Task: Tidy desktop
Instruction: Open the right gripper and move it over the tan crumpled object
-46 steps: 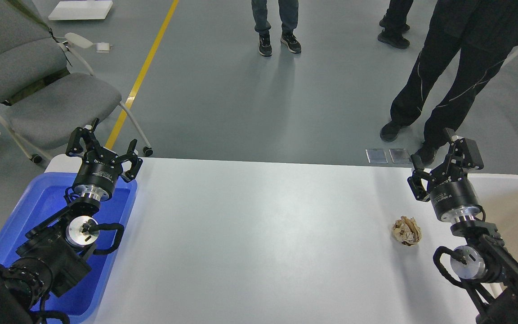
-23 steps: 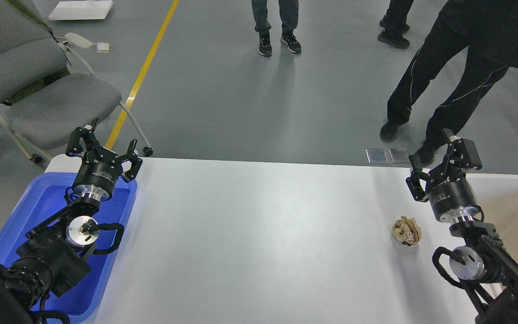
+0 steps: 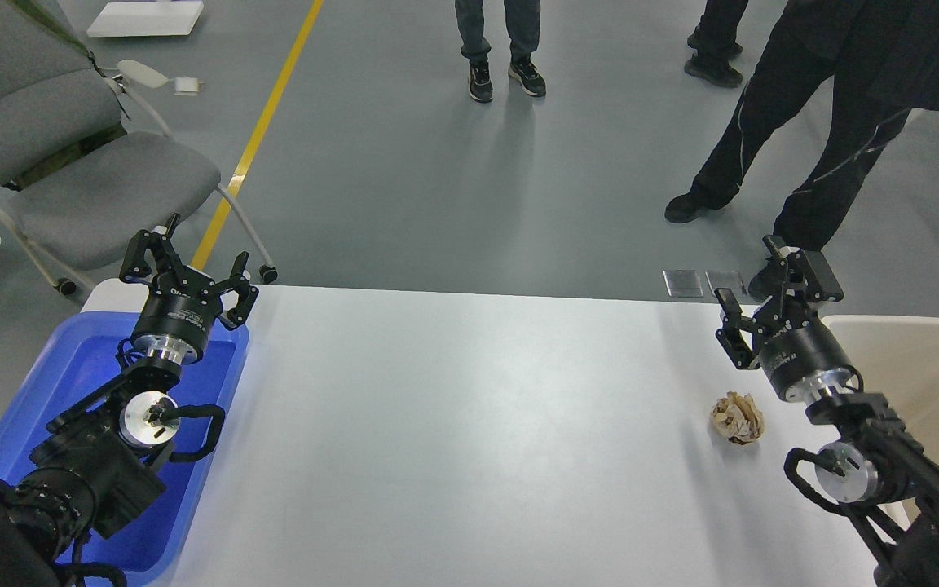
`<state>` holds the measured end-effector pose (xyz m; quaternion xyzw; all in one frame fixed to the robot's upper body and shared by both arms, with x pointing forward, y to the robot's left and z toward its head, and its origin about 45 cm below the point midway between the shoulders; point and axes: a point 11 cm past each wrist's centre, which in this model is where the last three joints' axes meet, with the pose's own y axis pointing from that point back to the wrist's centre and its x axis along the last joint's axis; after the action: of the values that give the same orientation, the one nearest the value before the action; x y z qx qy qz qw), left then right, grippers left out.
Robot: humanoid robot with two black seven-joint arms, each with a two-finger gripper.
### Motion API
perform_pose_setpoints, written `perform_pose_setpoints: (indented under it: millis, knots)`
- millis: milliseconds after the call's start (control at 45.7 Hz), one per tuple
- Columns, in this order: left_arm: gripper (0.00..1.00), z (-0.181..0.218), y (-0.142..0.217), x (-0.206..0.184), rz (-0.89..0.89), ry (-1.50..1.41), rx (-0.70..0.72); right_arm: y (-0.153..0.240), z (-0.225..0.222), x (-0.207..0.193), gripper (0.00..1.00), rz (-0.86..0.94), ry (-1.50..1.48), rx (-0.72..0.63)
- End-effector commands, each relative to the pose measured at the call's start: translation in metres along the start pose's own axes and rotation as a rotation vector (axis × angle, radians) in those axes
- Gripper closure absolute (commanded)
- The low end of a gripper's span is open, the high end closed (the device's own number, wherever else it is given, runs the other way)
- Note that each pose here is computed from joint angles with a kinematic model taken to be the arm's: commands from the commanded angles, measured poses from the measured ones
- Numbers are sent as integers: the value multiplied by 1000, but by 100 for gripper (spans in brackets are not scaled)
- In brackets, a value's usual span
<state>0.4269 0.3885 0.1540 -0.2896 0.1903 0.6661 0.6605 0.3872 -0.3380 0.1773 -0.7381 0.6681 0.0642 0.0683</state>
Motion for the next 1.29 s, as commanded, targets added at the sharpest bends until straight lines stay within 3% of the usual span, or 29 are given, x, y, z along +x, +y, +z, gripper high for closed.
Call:
perform_pose_setpoints:
  millis: [0, 416, 876, 1270]
  knots:
    - [0, 0, 0, 0, -2, 0, 1, -11, -27, 6, 0, -112, 135, -123]
    - [0, 0, 0, 0, -2, 0, 1, -36, -79, -12, 0, -464, 715, -296]
    - [0, 0, 0, 0, 0, 0, 0, -42, -84, -22, 0, -715, 1377, -395]
    - [0, 0, 0, 0, 0, 0, 0, -29, -24, -34, 0, -928, 1706, -392]
